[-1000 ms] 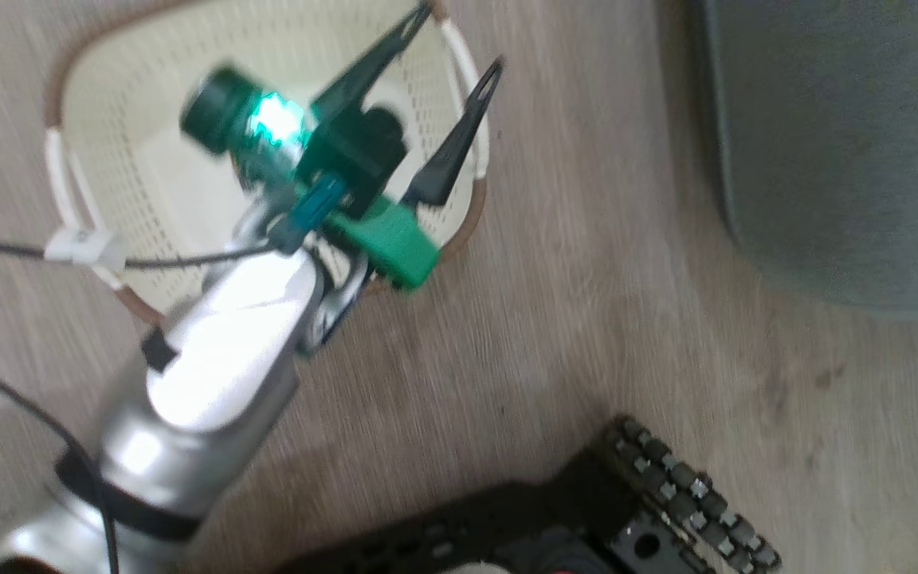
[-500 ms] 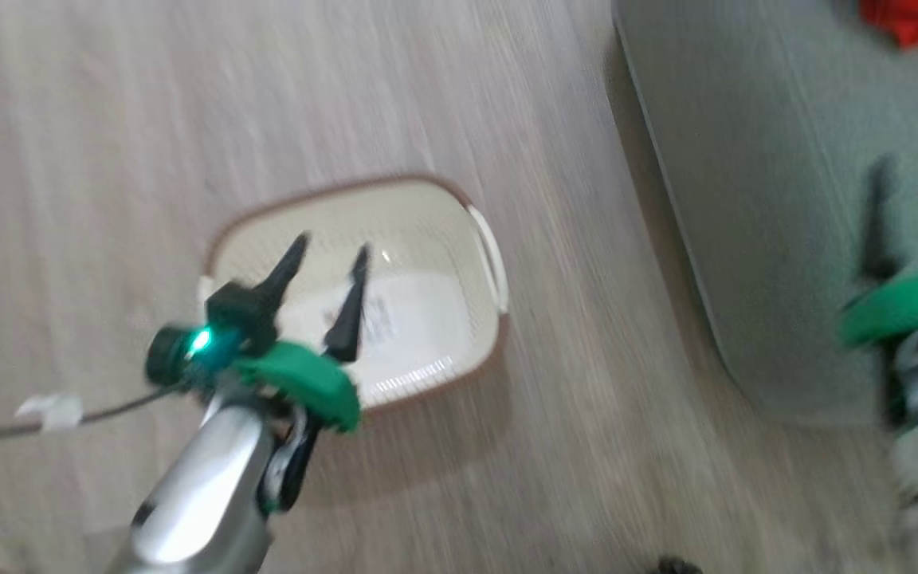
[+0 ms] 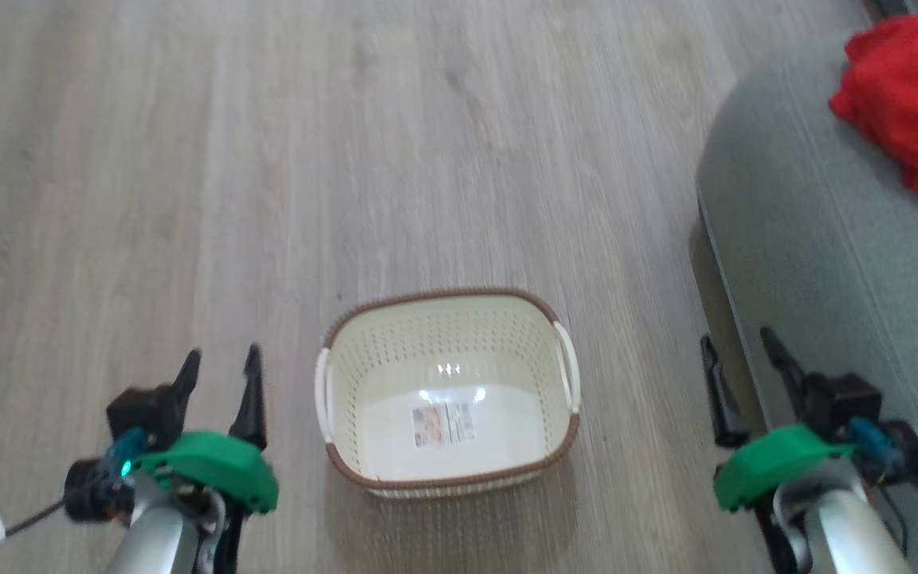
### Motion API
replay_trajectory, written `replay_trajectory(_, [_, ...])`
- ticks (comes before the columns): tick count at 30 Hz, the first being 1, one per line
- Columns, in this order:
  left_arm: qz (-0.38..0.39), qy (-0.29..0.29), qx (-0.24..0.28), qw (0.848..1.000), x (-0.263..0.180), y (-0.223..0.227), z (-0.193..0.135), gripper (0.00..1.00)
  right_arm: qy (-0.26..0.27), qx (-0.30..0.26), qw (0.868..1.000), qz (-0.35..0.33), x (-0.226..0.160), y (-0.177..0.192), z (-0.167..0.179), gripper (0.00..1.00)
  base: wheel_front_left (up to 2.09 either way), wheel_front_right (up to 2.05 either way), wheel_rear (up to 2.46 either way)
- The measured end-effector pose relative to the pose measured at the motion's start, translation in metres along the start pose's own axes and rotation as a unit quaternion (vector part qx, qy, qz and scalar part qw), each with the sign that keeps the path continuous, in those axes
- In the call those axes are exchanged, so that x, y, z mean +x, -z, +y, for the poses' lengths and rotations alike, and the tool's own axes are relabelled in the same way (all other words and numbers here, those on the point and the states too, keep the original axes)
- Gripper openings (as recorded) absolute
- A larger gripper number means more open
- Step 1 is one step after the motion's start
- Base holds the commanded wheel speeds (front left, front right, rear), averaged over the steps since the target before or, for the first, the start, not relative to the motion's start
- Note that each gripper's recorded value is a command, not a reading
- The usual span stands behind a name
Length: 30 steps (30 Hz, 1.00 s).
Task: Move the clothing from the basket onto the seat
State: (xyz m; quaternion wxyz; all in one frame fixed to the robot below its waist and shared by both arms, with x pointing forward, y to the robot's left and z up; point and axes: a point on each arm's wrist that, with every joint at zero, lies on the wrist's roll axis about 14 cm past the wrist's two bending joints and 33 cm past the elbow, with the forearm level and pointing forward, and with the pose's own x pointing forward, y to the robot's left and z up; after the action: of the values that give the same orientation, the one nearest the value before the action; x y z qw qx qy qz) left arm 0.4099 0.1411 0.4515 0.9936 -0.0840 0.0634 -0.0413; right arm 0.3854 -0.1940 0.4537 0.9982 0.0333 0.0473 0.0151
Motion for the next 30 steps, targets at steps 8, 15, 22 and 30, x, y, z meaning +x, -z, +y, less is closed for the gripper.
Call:
replay_trajectory(8, [-0.018, -0.032, 0.011, 0.999, -0.027, -0.009, 0.02, 1.0, -0.021, -0.015, 1.0, -0.009, -0.015, -0.005, 0.017, 1.0, 0.0, 0.0, 0.0])
replay_trajectory(15, [-0.018, -0.028, 0.01, 0.999, -0.025, -0.008, 0.016, 1.0, -0.019, -0.02, 1.0, -0.01, -0.016, -0.006, 0.015, 1.0, 0.0, 0.0, 0.0])
replay_trajectory(22, [0.005, -0.028, 0.009, 1.0, -0.03, 0.007, 0.016, 0.0, -0.017, -0.019, 1.0, 0.001, -0.019, 0.001, 0.014, 0.0, 0.0, 0.0, 0.0])
replay_trajectory(30, [0.058, -0.047, -0.022, 0.997, -0.048, 0.041, 0.024, 0.0, -0.001, 0.017, 0.999, 0.047, -0.033, 0.03, 0.008, 0.0, 0.0, 0.0, 0.0])
